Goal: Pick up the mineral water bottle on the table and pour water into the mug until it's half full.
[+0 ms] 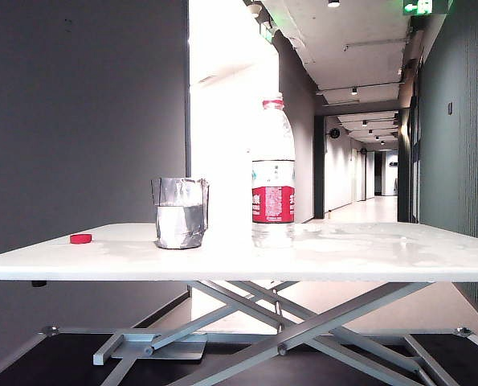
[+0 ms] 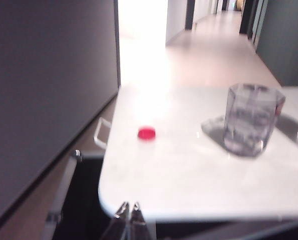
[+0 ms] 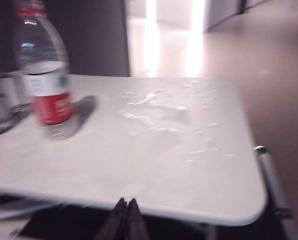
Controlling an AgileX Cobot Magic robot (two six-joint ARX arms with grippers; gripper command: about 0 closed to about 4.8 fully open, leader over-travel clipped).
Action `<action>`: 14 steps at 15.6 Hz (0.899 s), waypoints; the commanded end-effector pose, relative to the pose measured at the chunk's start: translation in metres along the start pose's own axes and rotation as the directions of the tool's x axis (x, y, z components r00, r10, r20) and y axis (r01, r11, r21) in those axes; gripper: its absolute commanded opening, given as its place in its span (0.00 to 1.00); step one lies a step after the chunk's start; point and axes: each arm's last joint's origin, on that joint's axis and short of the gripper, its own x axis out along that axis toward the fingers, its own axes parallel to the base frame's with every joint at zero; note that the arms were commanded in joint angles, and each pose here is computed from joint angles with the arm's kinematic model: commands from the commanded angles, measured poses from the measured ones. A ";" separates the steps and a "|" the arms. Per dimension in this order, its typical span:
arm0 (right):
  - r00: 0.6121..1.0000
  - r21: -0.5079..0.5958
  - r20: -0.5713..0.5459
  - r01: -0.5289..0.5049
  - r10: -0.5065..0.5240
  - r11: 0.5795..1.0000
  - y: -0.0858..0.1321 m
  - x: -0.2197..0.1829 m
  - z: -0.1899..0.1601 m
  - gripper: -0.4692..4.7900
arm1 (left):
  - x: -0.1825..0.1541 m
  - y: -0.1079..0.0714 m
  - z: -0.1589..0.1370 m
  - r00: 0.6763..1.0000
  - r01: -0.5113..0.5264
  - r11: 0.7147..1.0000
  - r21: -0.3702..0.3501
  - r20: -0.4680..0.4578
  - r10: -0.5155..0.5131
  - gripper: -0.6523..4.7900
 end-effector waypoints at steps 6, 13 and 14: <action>0.988 -0.044 0.109 0.111 -0.106 0.993 -0.005 0.005 -0.007 0.07 | -0.002 0.001 0.017 0.984 -0.053 0.998 0.036 0.175 0.046 0.11; 0.986 -0.040 0.129 0.113 -0.107 0.993 -0.007 0.005 -0.005 0.07 | -0.001 0.002 0.015 0.985 -0.090 0.995 0.029 0.152 0.085 0.11; 0.986 -0.040 0.128 0.113 -0.107 0.993 -0.007 0.005 -0.005 0.07 | -0.001 0.002 0.015 0.985 -0.090 0.995 0.029 0.150 0.085 0.11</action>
